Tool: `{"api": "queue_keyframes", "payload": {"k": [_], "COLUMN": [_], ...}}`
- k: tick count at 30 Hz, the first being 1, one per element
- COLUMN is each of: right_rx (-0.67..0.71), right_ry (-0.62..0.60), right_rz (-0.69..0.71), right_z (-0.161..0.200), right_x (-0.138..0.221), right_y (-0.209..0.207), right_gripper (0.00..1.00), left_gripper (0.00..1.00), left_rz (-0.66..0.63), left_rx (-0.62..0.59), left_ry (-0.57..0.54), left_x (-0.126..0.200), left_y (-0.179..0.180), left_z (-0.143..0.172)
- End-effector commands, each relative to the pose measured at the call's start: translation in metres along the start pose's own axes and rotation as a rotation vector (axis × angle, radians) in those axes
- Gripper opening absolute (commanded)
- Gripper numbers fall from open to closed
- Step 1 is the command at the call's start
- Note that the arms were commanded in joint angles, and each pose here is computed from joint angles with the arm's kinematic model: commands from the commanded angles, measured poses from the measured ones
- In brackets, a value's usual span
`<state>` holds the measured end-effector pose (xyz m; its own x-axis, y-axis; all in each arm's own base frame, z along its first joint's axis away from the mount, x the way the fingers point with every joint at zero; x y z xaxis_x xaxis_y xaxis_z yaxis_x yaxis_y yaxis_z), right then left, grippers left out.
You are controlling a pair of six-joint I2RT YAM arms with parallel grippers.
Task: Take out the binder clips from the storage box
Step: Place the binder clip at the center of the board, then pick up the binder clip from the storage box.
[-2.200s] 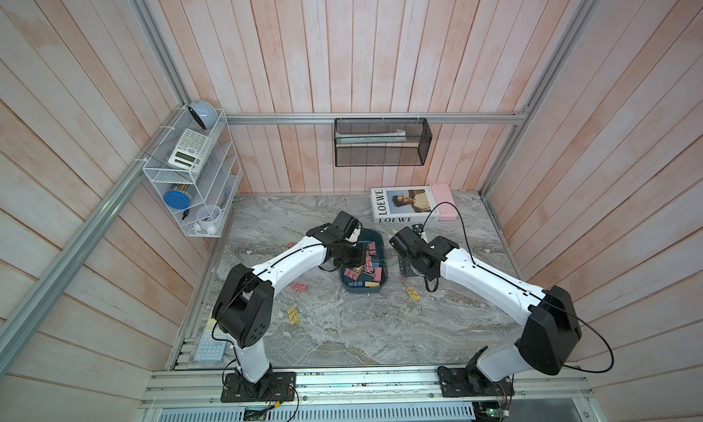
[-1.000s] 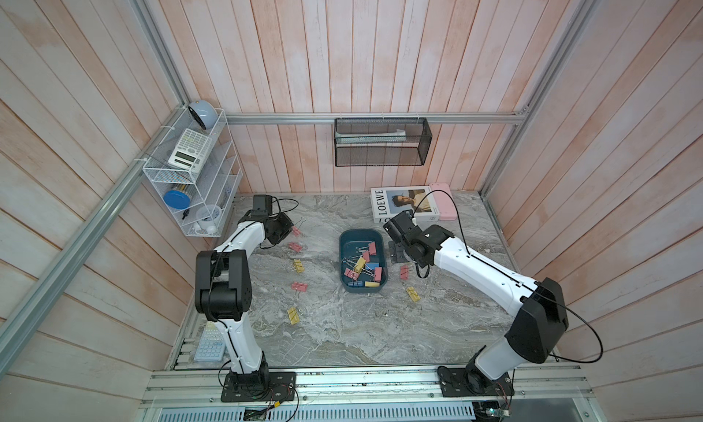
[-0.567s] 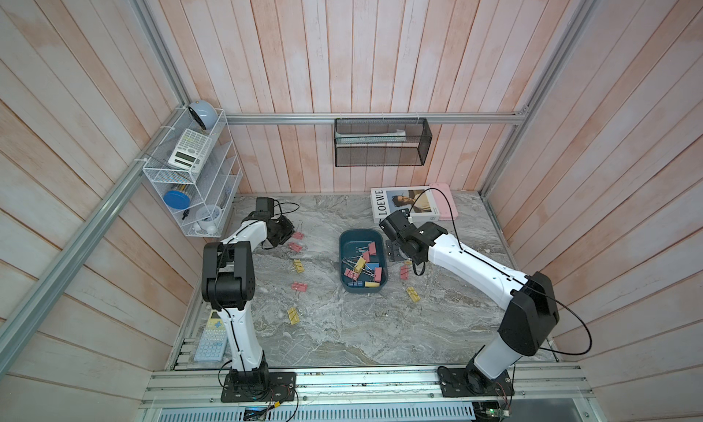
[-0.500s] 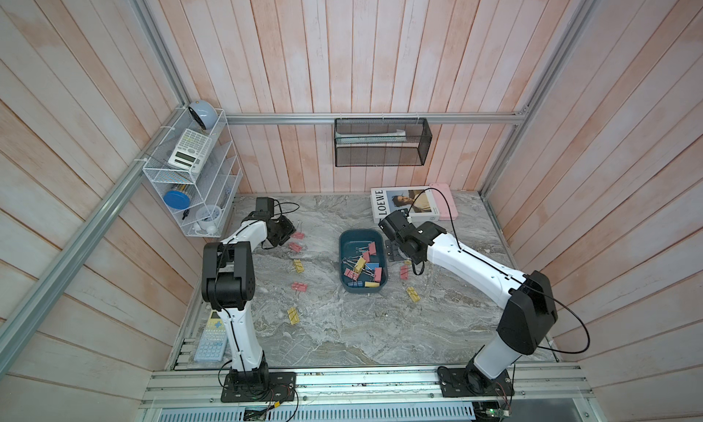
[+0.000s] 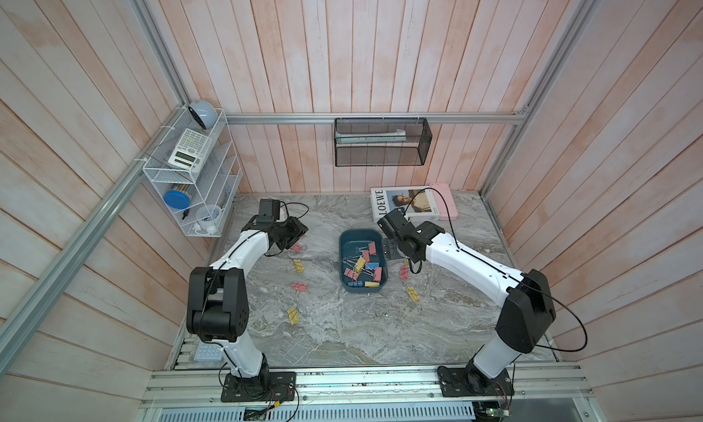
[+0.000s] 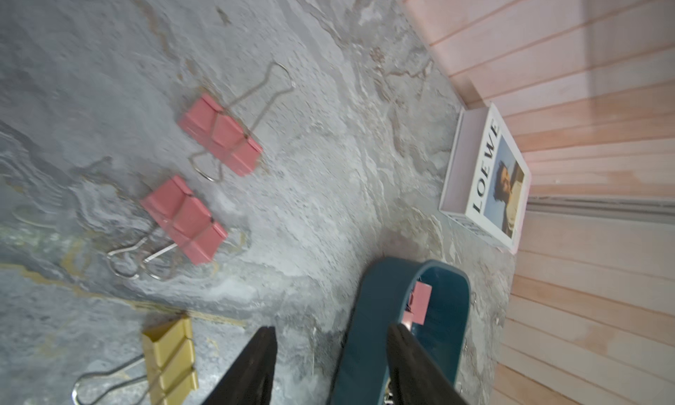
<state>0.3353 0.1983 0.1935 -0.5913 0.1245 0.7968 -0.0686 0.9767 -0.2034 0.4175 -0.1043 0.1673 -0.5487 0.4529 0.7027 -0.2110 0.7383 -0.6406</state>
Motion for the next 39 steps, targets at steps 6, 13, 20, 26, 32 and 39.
{"api": "queue_keyframes", "payload": {"k": [6, 13, 20, 26, 32, 39], "right_rx": [0.003, -0.006, -0.009, -0.007, -0.004, -0.007], "right_ry": [0.004, 0.002, 0.012, 0.012, 0.011, 0.012], "right_rz": [-0.036, -0.024, -0.011, -0.009, 0.001, 0.011], "right_z": [0.004, 0.008, 0.012, 0.012, 0.011, 0.012], "right_x": [-0.005, -0.001, 0.000, 0.000, 0.001, 0.000], "right_y": [0.002, -0.005, -0.009, -0.009, -0.011, -0.014], "right_gripper": [0.98, 0.98, 0.98, 0.98, 0.98, 0.98], "left_gripper": [0.47, 0.45, 0.44, 0.44, 0.41, 0.28], "left_rz": [0.021, 0.005, -0.059, -0.075, -0.083, -0.081], "left_rx": [-0.284, -0.459, -0.591, -0.631, -0.650, -0.665], "left_ry": [0.218, 0.372, 0.477, 0.496, 0.500, 0.527], "left_x": [-0.006, -0.022, -0.039, -0.053, -0.061, -0.065], "left_y": [-0.036, -0.046, -0.041, -0.045, -0.047, -0.046], "left_z": [0.092, 0.147, 0.183, 0.189, 0.189, 0.196]}}
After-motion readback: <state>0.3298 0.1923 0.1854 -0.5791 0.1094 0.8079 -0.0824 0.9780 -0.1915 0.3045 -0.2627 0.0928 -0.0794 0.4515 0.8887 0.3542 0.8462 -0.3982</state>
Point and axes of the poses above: each gripper's point midway between its finger pads, its own x axis back along the fingers, its own y axis along the line the jaws close on, z = x × y, the point moved 3 cm from there along x, back along the fingers
